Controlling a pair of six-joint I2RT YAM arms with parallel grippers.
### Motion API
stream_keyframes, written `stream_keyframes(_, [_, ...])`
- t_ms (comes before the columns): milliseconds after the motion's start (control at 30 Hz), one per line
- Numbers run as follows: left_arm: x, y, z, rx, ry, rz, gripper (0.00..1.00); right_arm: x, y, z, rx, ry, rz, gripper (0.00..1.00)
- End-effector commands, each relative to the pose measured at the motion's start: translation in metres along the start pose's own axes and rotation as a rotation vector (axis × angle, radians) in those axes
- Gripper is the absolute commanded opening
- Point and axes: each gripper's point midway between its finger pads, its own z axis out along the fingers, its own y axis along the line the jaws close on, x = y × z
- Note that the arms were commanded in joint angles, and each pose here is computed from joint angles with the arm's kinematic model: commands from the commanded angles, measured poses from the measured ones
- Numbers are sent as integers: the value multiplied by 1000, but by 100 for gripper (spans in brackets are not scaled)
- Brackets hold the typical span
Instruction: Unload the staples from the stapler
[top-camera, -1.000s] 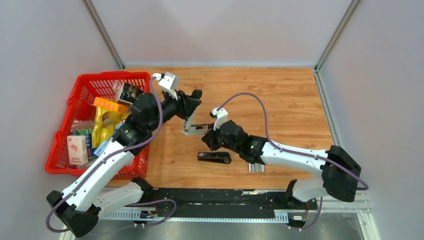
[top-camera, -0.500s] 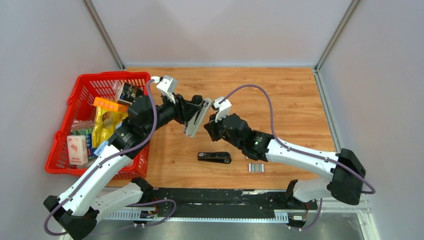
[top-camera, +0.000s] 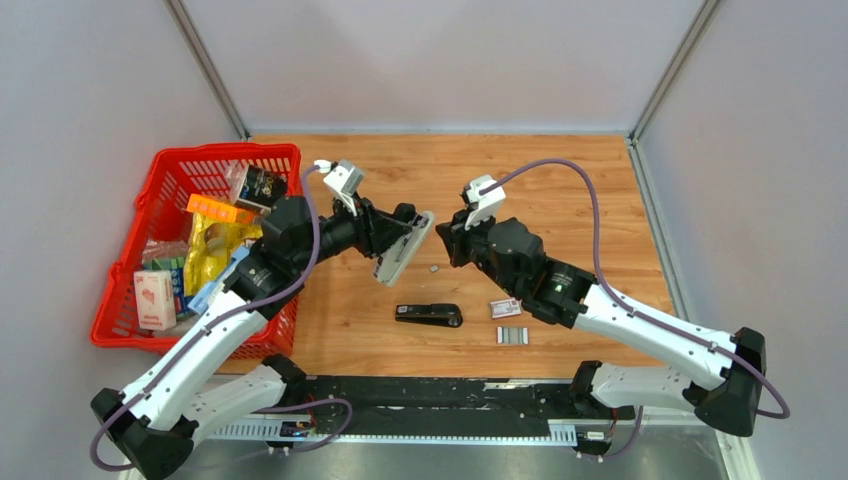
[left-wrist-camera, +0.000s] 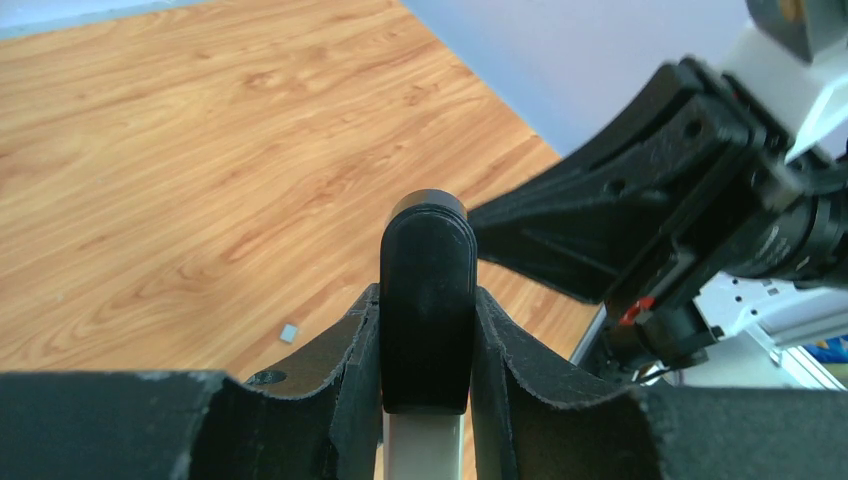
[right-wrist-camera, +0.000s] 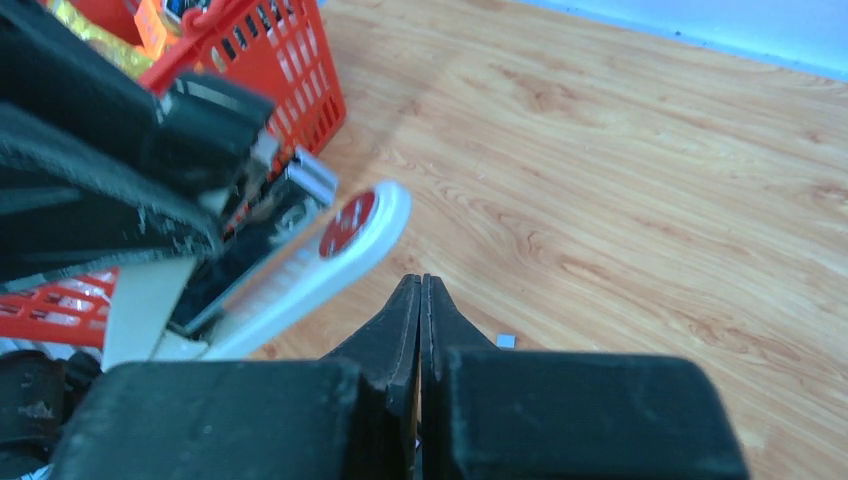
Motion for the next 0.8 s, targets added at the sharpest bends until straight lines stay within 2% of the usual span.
stream_keyframes(0, [-35, -36, -6, 176, -143, 32, 0, -37, -5, -7, 14, -74, 37, 0])
stream_keyframes(367, [-39, -62, -8, 340, -181, 56, 0, -50, 22, -2, -104, -40, 128, 0])
stream_keyframes(767, [-23, -52, 6, 327, -145, 77, 0, -67, 71, 9, -281, 20, 262, 0])
